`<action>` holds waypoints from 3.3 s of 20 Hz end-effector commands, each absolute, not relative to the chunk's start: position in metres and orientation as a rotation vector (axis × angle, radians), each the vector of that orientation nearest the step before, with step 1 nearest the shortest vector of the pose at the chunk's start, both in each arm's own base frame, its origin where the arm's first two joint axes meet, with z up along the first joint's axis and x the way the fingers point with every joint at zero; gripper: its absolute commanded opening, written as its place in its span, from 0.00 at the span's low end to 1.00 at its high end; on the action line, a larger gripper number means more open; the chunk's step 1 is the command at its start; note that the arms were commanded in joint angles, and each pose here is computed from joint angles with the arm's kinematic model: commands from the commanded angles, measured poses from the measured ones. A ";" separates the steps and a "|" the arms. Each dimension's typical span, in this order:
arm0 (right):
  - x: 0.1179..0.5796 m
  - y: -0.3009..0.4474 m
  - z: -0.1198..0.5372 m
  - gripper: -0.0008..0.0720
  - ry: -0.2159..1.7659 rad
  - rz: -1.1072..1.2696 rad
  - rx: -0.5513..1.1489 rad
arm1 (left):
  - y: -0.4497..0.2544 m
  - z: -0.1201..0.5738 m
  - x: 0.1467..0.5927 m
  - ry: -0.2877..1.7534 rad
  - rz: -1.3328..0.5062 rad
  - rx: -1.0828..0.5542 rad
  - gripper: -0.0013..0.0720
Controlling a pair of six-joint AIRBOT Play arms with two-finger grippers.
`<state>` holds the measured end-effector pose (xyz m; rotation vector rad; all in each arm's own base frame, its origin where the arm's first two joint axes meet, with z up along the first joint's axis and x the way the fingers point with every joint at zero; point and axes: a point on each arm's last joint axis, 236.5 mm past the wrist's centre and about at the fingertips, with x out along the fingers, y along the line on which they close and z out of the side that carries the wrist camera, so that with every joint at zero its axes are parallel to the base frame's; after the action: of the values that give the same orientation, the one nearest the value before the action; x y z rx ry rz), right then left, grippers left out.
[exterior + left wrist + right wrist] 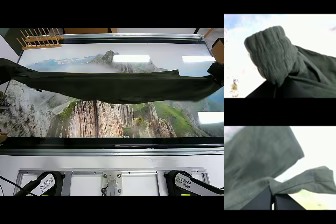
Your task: Fold the clothes and pants, and hang the long-sleeved shirts on hangers.
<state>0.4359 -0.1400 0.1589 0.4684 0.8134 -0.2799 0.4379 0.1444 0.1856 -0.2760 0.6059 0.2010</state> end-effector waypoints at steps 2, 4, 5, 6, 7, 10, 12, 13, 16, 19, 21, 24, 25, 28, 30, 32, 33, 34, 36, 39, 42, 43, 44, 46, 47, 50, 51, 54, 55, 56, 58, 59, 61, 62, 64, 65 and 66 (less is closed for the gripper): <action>0.411 -0.143 0.128 0.03 0.915 -0.278 0.316 | 0.155 0.131 0.409 0.711 0.248 -0.329 0.05; 0.375 -0.136 0.065 0.03 1.068 -0.280 0.295 | 0.158 0.074 0.379 0.802 0.280 -0.355 0.05; 0.353 -0.134 0.036 0.03 1.142 -0.292 0.282 | 0.157 0.048 0.362 0.850 0.283 -0.347 0.05; 0.326 -0.132 0.008 0.03 1.221 -0.308 0.263 | 0.156 0.026 0.345 0.892 0.283 -0.338 0.05; 0.301 -0.130 -0.014 0.03 1.289 -0.320 0.249 | 0.153 0.007 0.328 0.935 0.278 -0.326 0.04; 0.244 -0.120 -0.051 0.03 1.417 -0.344 0.291 | 0.153 -0.024 0.292 0.996 0.300 -0.330 0.05; 0.219 -0.122 -0.061 0.03 1.455 -0.376 0.313 | 0.155 -0.035 0.276 1.007 0.313 -0.317 0.05; 0.211 -0.124 -0.064 0.03 1.466 -0.391 0.330 | 0.155 -0.040 0.270 1.014 0.315 -0.312 0.05; 0.204 -0.126 -0.066 0.04 1.480 -0.407 0.352 | 0.152 -0.048 0.264 1.036 0.302 -0.302 0.05; 0.199 -0.123 -0.065 0.82 1.508 -0.402 0.360 | 0.153 -0.048 0.264 1.033 0.304 -0.299 0.05; 0.201 -0.124 -0.053 0.99 1.506 -0.404 0.362 | 0.153 -0.048 0.264 1.034 0.302 -0.297 0.05; 0.236 -0.134 -0.013 0.99 1.354 -0.467 0.442 | 0.151 -0.048 0.263 1.041 0.297 -0.302 0.05; 0.257 -0.136 0.001 0.99 1.271 -0.478 0.496 | 0.150 -0.049 0.263 1.044 0.295 -0.305 0.05; 0.329 -0.138 0.020 0.98 1.050 -0.417 0.625 | 0.149 -0.049 0.262 1.050 0.291 -0.308 0.05; 0.375 -0.145 0.009 0.98 0.957 -0.396 0.738 | 0.149 -0.049 0.262 1.049 0.291 -0.308 0.05; 0.409 -0.152 -0.013 0.98 0.925 -0.394 0.845 | 0.149 -0.049 0.262 1.049 0.291 -0.308 0.05; 0.421 -0.153 -0.027 0.98 0.936 -0.390 0.887 | 0.149 -0.049 0.262 1.049 0.291 -0.308 0.05; 0.431 -0.154 -0.042 0.98 0.959 -0.388 0.915 | 0.149 -0.049 0.262 1.049 0.291 -0.308 0.05; 0.445 -0.152 -0.069 0.98 1.005 -0.380 0.941 | 0.148 -0.049 0.262 1.049 0.291 -0.309 0.05; 0.465 -0.142 -0.092 0.98 1.039 -0.348 0.910 | 0.148 -0.049 0.262 1.048 0.291 -0.310 0.05; 0.485 -0.132 -0.106 0.98 1.008 -0.344 0.880 | 0.148 -0.049 0.262 1.048 0.291 -0.310 0.05; 0.491 -0.129 -0.108 0.98 0.992 -0.343 0.870 | 0.148 -0.049 0.262 1.049 0.291 -0.310 0.05; 0.497 -0.126 -0.110 0.98 0.976 -0.342 0.857 | 0.148 -0.049 0.262 1.049 0.291 -0.310 0.05; 0.505 -0.120 -0.113 0.98 0.955 -0.339 0.838 | 0.148 -0.049 0.262 1.049 0.291 -0.310 0.05; 0.509 -0.119 -0.116 0.98 0.946 -0.339 0.832 | 0.148 -0.049 0.262 1.049 0.291 -0.310 0.05; 0.519 -0.115 -0.118 0.97 0.912 -0.339 0.809 | 0.148 -0.049 0.262 1.049 0.291 -0.310 0.05; 0.521 -0.114 -0.118 0.89 0.904 -0.339 0.805 | 0.148 -0.049 0.262 1.049 0.291 -0.310 0.05; 0.521 -0.112 -0.117 0.19 0.906 -0.332 0.795 | 0.148 -0.049 0.262 1.049 0.291 -0.310 0.05; 0.519 -0.112 -0.113 0.04 0.916 -0.323 0.780 | 0.148 -0.049 0.262 1.049 0.291 -0.310 0.05; 0.514 -0.115 -0.106 0.03 0.928 -0.314 0.732 | 0.148 -0.049 0.262 1.049 0.291 -0.310 0.05; 0.495 -0.121 -0.089 0.03 0.989 -0.298 0.598 | 0.148 -0.049 0.262 1.049 0.291 -0.309 0.05; 0.479 -0.128 -0.082 0.03 1.038 -0.314 0.529 | 0.148 -0.049 0.262 1.049 0.291 -0.310 0.05; 0.447 -0.134 -0.075 0.03 1.113 -0.351 0.447 | 0.148 -0.049 0.262 1.049 0.291 -0.310 0.05; 0.435 -0.132 -0.074 0.03 1.132 -0.352 0.436 | 0.148 -0.049 0.262 1.049 0.290 -0.310 0.05; 0.419 -0.126 -0.078 0.03 1.152 -0.354 0.440 | 0.148 -0.050 0.262 1.049 0.290 -0.310 0.05; 0.413 -0.124 -0.082 0.03 1.166 -0.354 0.446 | 0.148 -0.049 0.262 1.049 0.291 -0.310 0.05; 0.408 -0.122 -0.087 0.03 1.178 -0.358 0.453 | 0.148 -0.049 0.262 1.049 0.291 -0.310 0.05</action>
<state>0.4320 -0.1224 -0.0820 0.4820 1.1262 -0.3395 0.2621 0.1481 -0.0493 -0.3096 1.0490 0.2897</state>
